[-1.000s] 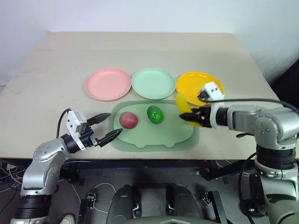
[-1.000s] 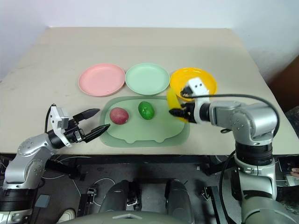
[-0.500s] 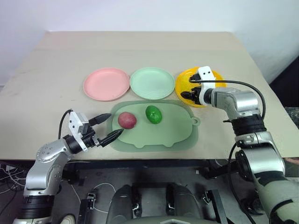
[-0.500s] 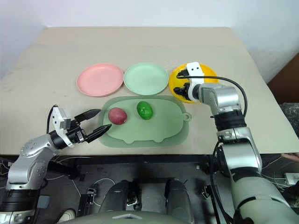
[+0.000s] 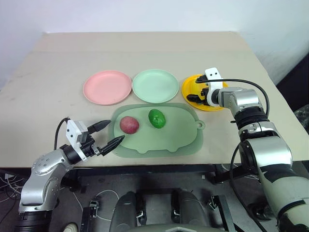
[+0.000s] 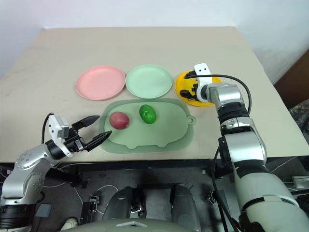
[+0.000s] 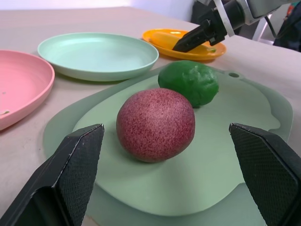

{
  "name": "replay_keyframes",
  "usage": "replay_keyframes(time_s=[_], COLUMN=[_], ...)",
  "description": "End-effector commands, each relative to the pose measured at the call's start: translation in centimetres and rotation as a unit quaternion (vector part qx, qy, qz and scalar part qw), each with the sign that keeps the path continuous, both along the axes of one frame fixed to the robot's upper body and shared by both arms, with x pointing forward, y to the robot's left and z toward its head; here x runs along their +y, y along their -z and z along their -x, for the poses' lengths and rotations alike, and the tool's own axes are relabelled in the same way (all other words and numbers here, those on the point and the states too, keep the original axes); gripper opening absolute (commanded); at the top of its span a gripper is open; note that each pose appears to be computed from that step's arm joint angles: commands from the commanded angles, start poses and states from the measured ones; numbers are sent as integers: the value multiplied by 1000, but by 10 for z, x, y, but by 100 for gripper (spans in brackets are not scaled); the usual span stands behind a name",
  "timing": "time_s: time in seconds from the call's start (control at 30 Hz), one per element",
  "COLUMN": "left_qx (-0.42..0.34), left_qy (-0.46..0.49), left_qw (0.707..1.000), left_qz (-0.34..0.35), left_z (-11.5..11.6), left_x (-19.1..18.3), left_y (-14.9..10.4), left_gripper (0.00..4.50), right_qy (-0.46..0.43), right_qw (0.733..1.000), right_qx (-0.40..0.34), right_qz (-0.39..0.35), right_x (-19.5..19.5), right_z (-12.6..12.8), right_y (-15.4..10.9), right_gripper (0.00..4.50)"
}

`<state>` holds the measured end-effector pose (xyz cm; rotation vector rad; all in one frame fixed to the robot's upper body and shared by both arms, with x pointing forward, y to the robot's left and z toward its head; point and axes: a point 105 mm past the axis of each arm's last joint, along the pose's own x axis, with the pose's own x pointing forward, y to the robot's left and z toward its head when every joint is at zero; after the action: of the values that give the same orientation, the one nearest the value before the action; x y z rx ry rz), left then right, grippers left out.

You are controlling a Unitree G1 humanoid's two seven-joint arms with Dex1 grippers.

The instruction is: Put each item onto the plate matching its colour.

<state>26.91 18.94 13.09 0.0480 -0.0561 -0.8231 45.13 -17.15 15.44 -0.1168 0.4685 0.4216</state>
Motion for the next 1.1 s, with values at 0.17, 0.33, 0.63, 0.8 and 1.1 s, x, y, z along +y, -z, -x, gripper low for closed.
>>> replay_keyframes(time_s=[0.17,0.33,0.63,0.8,1.1], left_qx=[-29,-26,-26,-26,-28], left_qy=[0,4,13,17,13], left_qw=[1000,1000,1000,1000,999], left_qz=[-6,-6,-5,-5,-10], left_z=[0,-2,-7,-8,-6], left_x=[4,4,1,-1,1], left_y=[-15,-15,-15,-16,-16], left_gripper=[450,450,450,450,450], right_qy=[-100,-142,-142,-140,-141], right_qw=[989,983,975,973,975], right_qx=[-84,-62,13,54,82], right_qz=[-65,-101,-173,-176,-153], right_x=[23,56,105,123,130], right_z=[46,89,107,110,105], right_y=[-59,-47,-29,-16,6], right_gripper=[448,448,448,448,448])
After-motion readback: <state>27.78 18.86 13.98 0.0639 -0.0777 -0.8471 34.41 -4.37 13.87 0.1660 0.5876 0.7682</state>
